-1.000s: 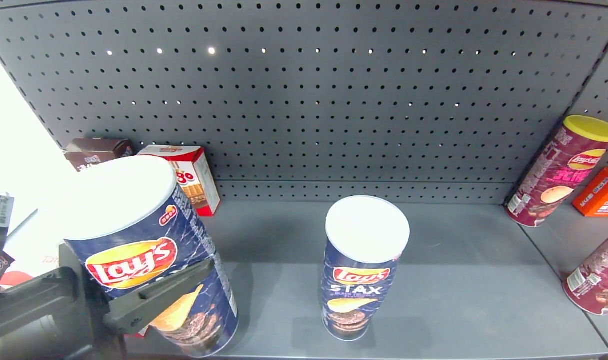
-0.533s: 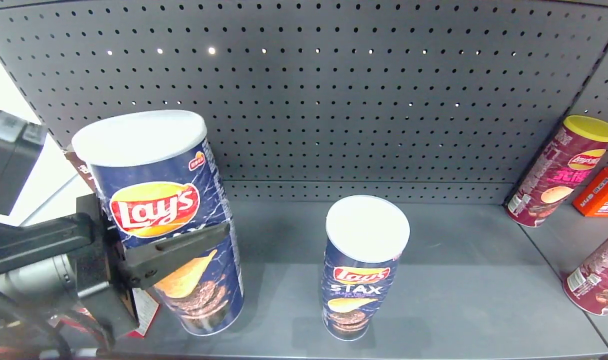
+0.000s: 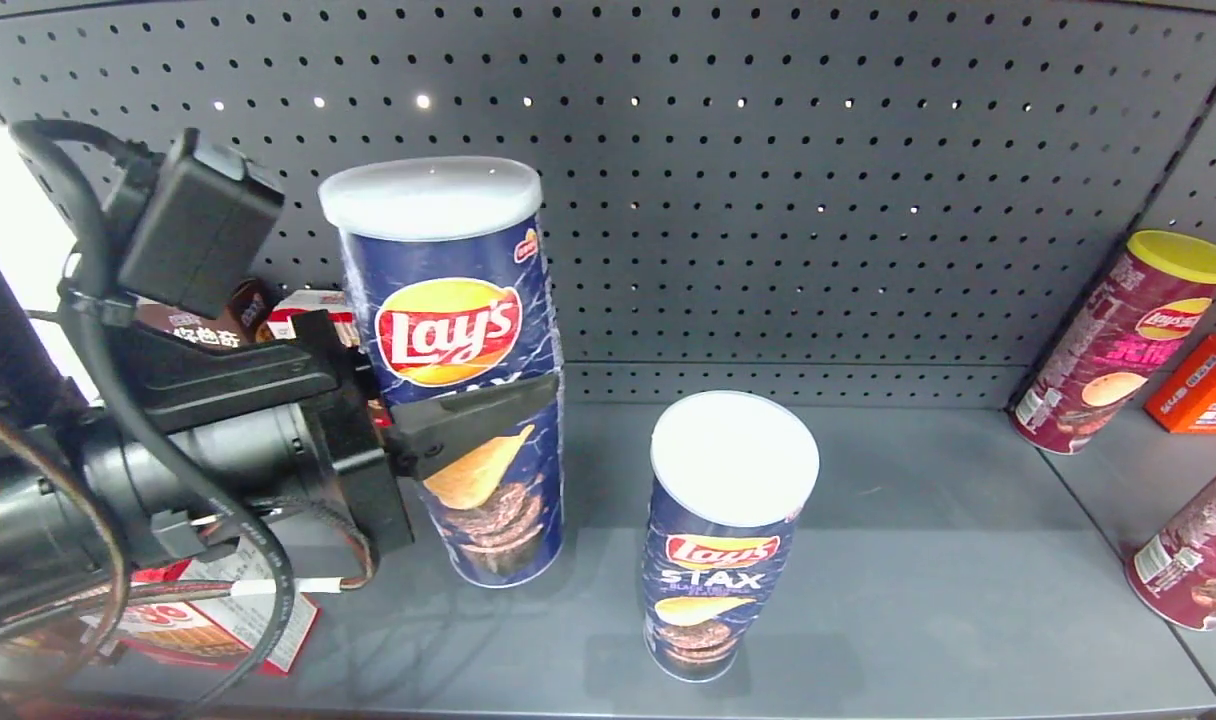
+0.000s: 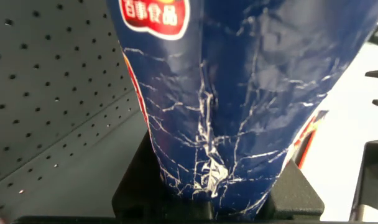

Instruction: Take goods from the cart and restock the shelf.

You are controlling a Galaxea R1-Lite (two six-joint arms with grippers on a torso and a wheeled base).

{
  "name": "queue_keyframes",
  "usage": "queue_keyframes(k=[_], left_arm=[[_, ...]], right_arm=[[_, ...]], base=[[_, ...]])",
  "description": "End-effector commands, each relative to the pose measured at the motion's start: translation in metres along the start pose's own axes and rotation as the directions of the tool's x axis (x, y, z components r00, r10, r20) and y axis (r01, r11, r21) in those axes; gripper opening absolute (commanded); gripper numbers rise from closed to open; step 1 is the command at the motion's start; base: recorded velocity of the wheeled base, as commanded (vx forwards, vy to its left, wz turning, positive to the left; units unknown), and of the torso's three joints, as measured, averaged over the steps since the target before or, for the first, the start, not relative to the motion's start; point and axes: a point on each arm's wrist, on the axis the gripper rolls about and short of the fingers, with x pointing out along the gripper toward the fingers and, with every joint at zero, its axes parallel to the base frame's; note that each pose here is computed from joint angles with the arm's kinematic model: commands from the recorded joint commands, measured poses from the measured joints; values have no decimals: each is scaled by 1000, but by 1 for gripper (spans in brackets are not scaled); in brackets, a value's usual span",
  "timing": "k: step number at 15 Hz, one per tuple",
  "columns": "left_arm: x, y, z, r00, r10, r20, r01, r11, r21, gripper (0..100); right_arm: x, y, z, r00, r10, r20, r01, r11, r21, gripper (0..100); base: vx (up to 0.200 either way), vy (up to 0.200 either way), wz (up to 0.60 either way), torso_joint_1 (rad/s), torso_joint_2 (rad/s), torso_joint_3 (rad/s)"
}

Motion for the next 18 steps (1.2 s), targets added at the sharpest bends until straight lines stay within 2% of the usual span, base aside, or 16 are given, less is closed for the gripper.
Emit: queue_keyframes(k=[1, 4, 6, 8, 10, 12, 14, 15, 18], left_arm=[[16, 3, -13, 999, -12, -50, 11, 1000, -26, 0], [25, 1, -11, 998, -46, -53, 45, 999, -26, 0], [38, 2, -14, 996, -42, -76, 40, 999, -33, 0], [55, 9, -20, 994, 51, -98, -54, 998, -30, 0], [67, 17, -27, 991, 71, -112, -74, 997, -26, 0], [78, 21, -33, 994, 77, -82, -79, 997, -18, 0], [95, 31, -41, 995, 93, -45, -94, 996, -9, 0], [95, 31, -41, 995, 93, -45, -94, 996, -9, 0], [109, 51, -53, 990, 138, -41, -138, 990, -7, 0]], right_arm=[[0, 0, 0, 1000, 1, -3, -1, 1000, 0, 100], [0, 0, 0, 1000, 1, -3, -1, 1000, 0, 100], [0, 0, 0, 1000, 1, -3, -1, 1000, 0, 100], [0, 0, 0, 1000, 1, -3, -1, 1000, 0, 100], [0, 0, 0, 1000, 1, -3, -1, 1000, 0, 100], [0, 0, 0, 1000, -1, -3, 1, 1000, 0, 100], [0, 0, 0, 1000, 1, -3, -1, 1000, 0, 100], [0, 0, 0, 1000, 1, -3, -1, 1000, 0, 100], [0, 0, 0, 1000, 1, -3, -1, 1000, 0, 100]], base=[[0, 0, 0, 0, 0, 0], [0, 0, 0, 0, 0, 0], [0, 0, 0, 0, 0, 0], [0, 0, 0, 0, 0, 0], [0, 0, 0, 0, 0, 0], [0, 0, 0, 0, 0, 0], [0, 0, 0, 0, 0, 0], [0, 0, 0, 0, 0, 0], [0, 0, 0, 0, 0, 0]])
